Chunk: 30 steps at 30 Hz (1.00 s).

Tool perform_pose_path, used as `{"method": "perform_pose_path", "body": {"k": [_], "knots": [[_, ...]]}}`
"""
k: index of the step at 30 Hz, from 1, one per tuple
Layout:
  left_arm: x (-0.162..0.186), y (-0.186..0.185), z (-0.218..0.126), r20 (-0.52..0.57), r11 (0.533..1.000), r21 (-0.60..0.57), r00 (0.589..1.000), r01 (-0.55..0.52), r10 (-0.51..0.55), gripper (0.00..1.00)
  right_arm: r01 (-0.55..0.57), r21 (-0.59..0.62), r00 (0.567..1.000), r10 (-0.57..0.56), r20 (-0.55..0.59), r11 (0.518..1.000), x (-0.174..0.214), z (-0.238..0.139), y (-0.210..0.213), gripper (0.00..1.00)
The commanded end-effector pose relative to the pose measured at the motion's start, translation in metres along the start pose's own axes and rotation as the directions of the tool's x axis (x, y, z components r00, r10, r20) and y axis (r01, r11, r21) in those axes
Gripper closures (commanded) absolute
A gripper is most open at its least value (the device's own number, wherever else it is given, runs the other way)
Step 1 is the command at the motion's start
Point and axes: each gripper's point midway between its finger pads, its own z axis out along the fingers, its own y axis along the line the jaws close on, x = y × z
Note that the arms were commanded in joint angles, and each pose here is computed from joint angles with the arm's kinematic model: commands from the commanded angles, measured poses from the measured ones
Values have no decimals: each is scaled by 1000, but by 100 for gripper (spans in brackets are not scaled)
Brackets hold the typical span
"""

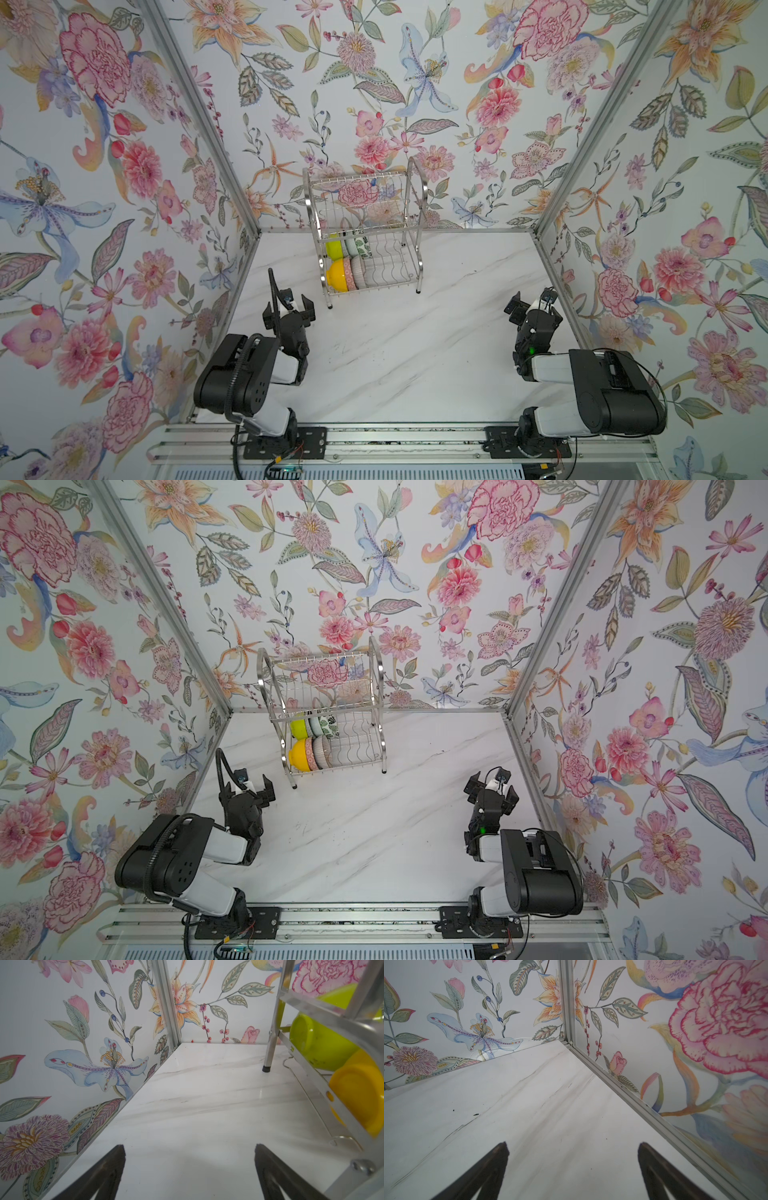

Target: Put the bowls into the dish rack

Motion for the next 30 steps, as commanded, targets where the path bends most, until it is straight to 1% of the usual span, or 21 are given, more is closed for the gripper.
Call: {"method": "perform_pose_path", "body": {"k": [1,9,16,18,19,20,23,27,29,30], "knots": [[-24,0,-4,108,1000,5,994,19,-20,1,15,17,999,-16,36,1000,-6,-1,-1,2],[-23,-1,-4,102,1000,5,995,17,-18,1,22,-2,998,-22,65,1000,-7,-8,2,1],[-23,-1,-3,100,1000,6,995,17,-18,1,22,-86,991,-10,130,996,-7,-24,7,1],[-23,-1,-3,100,1000,6,995,18,-18,1,29,-130,994,-15,110,991,-1,-22,13,1],[-23,-1,-3,101,1000,6,995,18,-18,1,29,-121,994,-16,106,992,2,-17,11,1],[-23,-1,-3,100,1000,5,995,18,-18,1,21,-84,992,-11,124,996,-1,-13,7,1],[-24,-1,-3,101,1000,6,995,18,-19,1,35,-109,995,-24,93,993,3,-17,13,1],[-23,-1,-3,99,1000,5,995,17,-17,1,49,-100,993,-37,115,994,1,-16,14,1],[-23,-1,-3,100,1000,6,995,17,-17,1,56,-87,994,-48,96,995,2,-11,15,1],[-23,-1,-3,98,1000,7,995,17,-17,1,66,-68,996,-61,65,996,5,-4,16,1]]}}
